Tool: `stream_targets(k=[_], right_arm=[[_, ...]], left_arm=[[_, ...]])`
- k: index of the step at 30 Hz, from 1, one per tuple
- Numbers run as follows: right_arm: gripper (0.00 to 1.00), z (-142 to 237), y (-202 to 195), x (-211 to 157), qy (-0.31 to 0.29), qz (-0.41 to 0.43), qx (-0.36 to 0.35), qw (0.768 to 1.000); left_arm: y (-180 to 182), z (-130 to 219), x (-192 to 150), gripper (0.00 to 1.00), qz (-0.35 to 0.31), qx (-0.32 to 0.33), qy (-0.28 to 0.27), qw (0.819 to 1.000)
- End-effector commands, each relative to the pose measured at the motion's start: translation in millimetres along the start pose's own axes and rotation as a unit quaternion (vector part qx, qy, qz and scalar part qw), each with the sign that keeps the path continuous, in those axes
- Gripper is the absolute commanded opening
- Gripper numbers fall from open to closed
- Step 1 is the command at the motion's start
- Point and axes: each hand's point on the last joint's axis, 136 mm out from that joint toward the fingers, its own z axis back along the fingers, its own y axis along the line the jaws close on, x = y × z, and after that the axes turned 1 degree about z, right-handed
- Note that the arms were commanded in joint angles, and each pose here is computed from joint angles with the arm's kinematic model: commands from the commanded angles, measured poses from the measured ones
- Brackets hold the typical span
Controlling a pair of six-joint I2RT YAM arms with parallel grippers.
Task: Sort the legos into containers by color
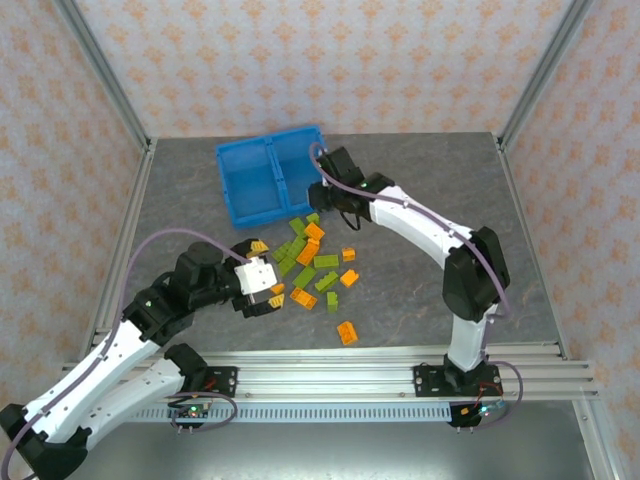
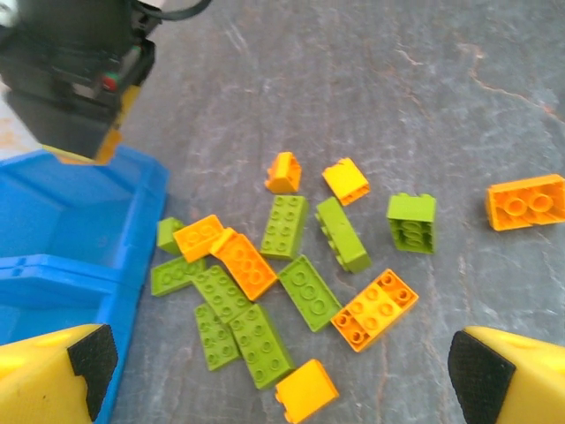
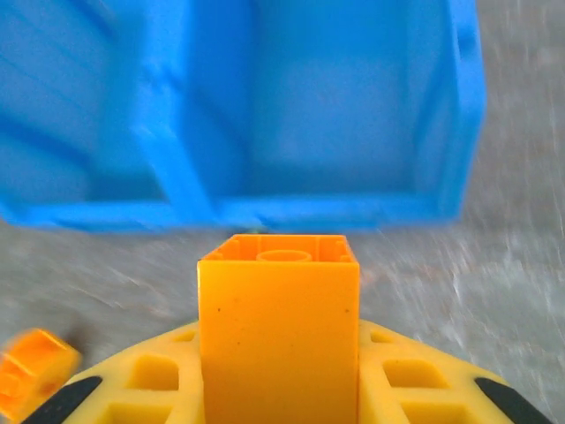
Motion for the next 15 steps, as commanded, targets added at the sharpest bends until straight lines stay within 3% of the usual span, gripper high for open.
stream_targets(k=[1,8,15], right_arm=[[0.32,-16,-5,33,-0.027,0.004,-0.032,0.999],[0.32,-88,-21,74,-0.022,-0.027,-0.067,0.997],[0.34,-136,-10,70,0.000,-0.049,0.000,0.999]], left_arm=[[19,5,6,1.00,0.007,0.058,-0.014,0.998],[25,11,4,1.00,0.009,0.086,-0.022,0.996],[22,8,5,1.00,0.009,0.076,-0.023,0.997]])
